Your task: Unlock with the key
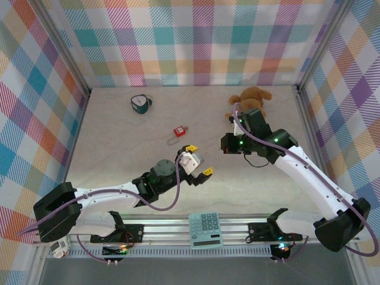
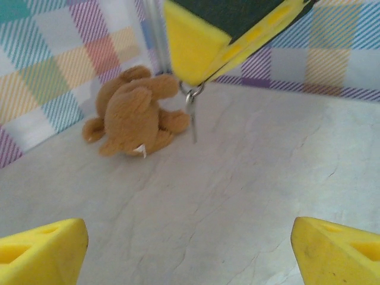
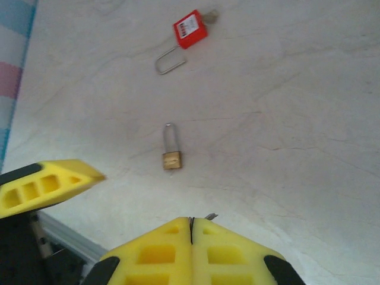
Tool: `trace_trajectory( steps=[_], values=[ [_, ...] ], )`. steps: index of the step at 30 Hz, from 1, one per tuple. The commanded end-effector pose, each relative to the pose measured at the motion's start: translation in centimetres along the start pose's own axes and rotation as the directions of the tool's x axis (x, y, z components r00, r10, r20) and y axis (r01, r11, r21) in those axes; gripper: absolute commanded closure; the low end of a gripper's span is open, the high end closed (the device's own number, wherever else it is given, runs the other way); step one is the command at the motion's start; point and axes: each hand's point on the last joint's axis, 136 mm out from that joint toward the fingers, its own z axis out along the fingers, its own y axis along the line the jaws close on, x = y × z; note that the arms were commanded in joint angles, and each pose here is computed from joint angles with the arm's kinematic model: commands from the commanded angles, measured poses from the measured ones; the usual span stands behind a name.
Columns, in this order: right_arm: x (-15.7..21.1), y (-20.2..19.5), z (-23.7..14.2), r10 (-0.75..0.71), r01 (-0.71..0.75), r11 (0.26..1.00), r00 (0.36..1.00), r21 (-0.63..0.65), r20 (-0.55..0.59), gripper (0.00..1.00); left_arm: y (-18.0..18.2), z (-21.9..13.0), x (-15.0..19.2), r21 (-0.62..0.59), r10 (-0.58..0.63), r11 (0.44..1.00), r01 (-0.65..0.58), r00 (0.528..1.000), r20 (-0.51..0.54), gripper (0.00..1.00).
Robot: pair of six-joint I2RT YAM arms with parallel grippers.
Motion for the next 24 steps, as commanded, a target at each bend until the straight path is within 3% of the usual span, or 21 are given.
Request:
trace_trajectory(
  steps=[1,5,14,21,24],
  values=[
    [0.1,2.1,-1.6,0.017,-0.017,0.996,1.0,-0.089,0.004,0.94,-1.0,0.2,-3.0,0.091,0.021,0.995,-0.033,0.991,0.135,0.11],
    [0.3,3.3,-2.2,0.029,-0.028,0.986,1.0,-0.163,0.004,0.94,-1.0,0.8,-3.4,0.157,-0.025,0.988,0.001,0.989,0.146,0.15],
    [0.7,4.5,-2.3,0.05,-0.05,0.97,0.999,-0.238,-0.007,0.95,-0.5,2.8,-4.0,0.147,-0.078,0.988,0.053,0.982,0.173,0.29],
    [1.0,4.3,-2.0,0.062,-0.062,0.967,0.998,-0.246,-0.009,0.95,-0.2,2.9,-4.4,0.146,-0.12,0.985,0.092,0.974,0.194,0.44],
    [1.1,4.3,-1.9,0.065,-0.067,0.967,0.998,-0.246,-0.014,0.96,-0.5,3.0,-4.0,0.165,-0.114,0.982,0.086,0.98,0.164,0.59]
  ],
)
